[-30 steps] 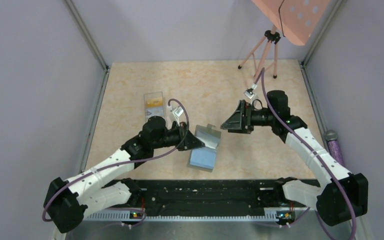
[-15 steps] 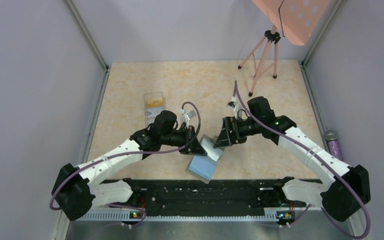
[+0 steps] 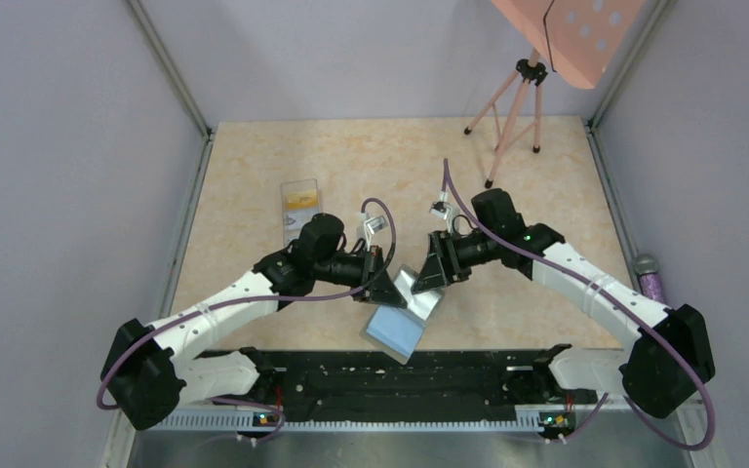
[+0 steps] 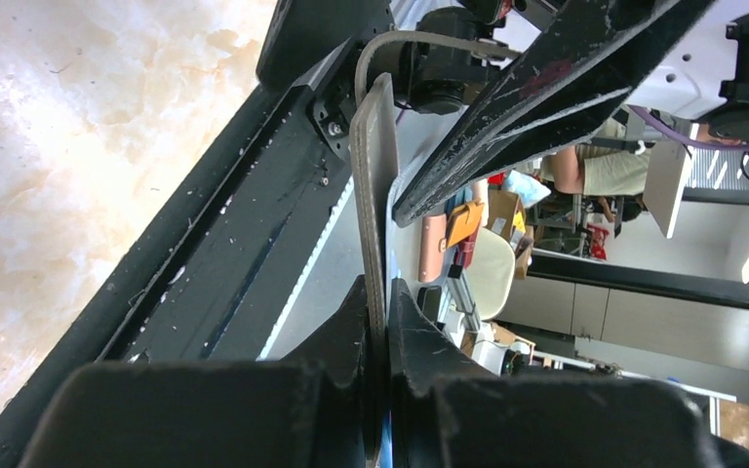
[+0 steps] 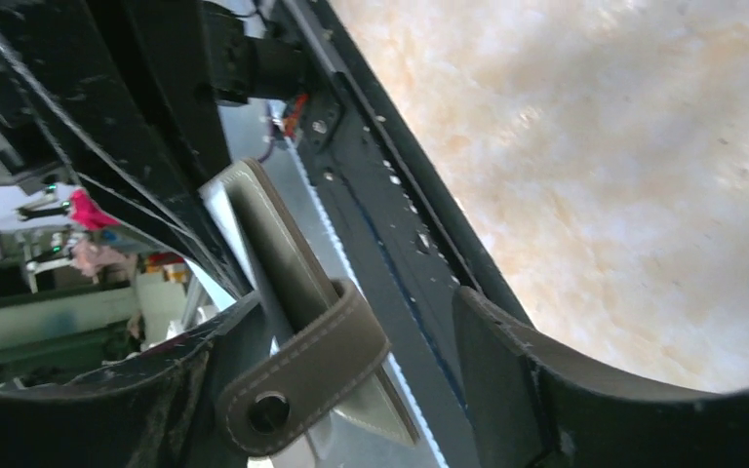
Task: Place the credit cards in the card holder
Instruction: Turn over the card slot in the card holder, then place the card holder at the center of the board.
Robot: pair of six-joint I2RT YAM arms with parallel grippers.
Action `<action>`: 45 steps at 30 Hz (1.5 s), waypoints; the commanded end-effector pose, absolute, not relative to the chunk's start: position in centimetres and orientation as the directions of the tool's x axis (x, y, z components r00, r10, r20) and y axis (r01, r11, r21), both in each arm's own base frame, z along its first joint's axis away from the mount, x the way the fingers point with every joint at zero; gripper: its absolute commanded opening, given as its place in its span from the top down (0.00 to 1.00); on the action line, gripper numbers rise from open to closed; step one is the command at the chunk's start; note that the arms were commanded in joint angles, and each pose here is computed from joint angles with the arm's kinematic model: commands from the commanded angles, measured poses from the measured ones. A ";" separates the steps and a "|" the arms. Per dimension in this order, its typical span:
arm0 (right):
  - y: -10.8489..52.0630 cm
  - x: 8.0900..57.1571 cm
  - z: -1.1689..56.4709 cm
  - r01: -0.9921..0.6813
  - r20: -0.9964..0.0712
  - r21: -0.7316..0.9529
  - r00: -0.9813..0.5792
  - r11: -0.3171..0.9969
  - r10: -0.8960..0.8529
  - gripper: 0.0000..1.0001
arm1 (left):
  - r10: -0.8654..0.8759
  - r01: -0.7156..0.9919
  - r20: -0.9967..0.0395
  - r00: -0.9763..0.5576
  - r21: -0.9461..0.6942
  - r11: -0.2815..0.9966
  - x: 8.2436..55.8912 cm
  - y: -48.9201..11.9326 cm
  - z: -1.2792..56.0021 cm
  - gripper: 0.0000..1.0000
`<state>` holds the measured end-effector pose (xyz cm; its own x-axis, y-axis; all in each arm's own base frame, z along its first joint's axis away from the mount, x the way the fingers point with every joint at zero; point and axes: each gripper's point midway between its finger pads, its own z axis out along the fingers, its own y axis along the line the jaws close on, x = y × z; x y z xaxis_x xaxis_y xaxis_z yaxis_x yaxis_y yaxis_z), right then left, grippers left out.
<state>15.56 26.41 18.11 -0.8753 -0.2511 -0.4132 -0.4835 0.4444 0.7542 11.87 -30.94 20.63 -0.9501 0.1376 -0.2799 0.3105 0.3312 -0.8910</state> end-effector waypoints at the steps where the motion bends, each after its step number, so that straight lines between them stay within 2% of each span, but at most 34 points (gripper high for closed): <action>1: 28.0 14.4 20.9 -0.527 -0.468 0.806 -0.846 0.268 -0.257 0.37 | 0.172 0.414 -0.384 -0.907 -0.888 0.199 11.3 -31.6 24.0 1.00; 9: 28.0 12.2 22.8 -0.514 -0.458 0.849 -0.830 0.118 -0.320 0.60 | 0.154 0.427 -0.402 -0.903 -0.879 0.211 11.7 -31.6 24.0 1.00; 11: 27.9 11.9 22.9 -0.510 -0.454 0.854 -0.828 0.107 -0.329 0.72 | 0.139 0.430 -0.408 -0.902 -0.874 0.226 12.1 -31.6 23.9 1.00; 14: 27.9 11.8 22.7 -0.506 -0.447 0.856 -0.828 0.107 -0.337 1.00 | 0.116 0.433 -0.417 -0.901 -0.867 0.245 12.6 -31.7 23.8 0.99; 17: 27.9 12.2 22.0 -0.504 -0.436 0.852 -0.834 0.145 -0.338 1.00 | 0.097 0.439 -0.429 -0.898 -0.858 0.266 13.1 -31.6 23.7 0.88; 20: 28.2 13.5 21.0 -0.504 -0.430 0.837 -0.846 0.212 -0.315 1.00 | 0.072 0.440 -0.443 -0.894 -0.832 0.338 14.0 -31.2 23.2 0.67; 24: 28.8 15.9 19.5 -0.485 -0.411 0.815 -0.869 0.317 -0.274 1.00 | -0.028 0.395 -0.480 -0.877 -0.752 0.527 16.4 -29.3 22.3 0.47; 27: 29.2 18.6 18.7 -0.466 -0.413 0.786 -0.885 0.406 -0.216 1.00 | -0.171 0.274 -0.532 -0.829 -0.654 0.705 19.3 -26.0 21.9 0.35; 30: 29.5 21.0 17.9 -0.416 -0.401 0.788 -0.906 0.454 -0.134 1.00 | -0.242 0.203 -0.580 -0.778 -0.597 0.776 20.5 -23.6 22.3 0.33; 34: 29.0 24.7 16.4 -0.295 -0.363 0.812 -0.931 0.504 0.041 1.00 | -0.276 0.217 -0.628 -0.728 -0.592 0.776 20.9 -22.8 23.6 0.33; 37: 27.7 27.3 15.0 -0.195 -0.336 0.840 -0.919 0.506 0.205 1.00 | -0.256 0.230 -0.624 -0.738 -0.590 0.774 20.6 -22.9 23.3 0.33; 40: 26.0 28.0 12.4 -0.084 -0.286 0.849 -0.903 0.522 0.319 1.00 | -0.222 0.247 -0.594 -0.773 -0.605 0.757 19.9 -23.6 22.4 0.33; 45: 24.4 26.6 7.8 0.038 -0.215 0.825 -0.901 0.564 0.376 1.00 | -0.219 0.267 -0.575 -0.789 -0.640 0.720 19.5 -24.6 21.8 0.34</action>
<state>25.53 24.63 8.52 -0.9365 0.2787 -0.2129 -0.0099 0.5859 0.8103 19.60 -23.86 21.79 -0.7899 -0.2252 -0.5704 0.2324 0.7508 -0.6183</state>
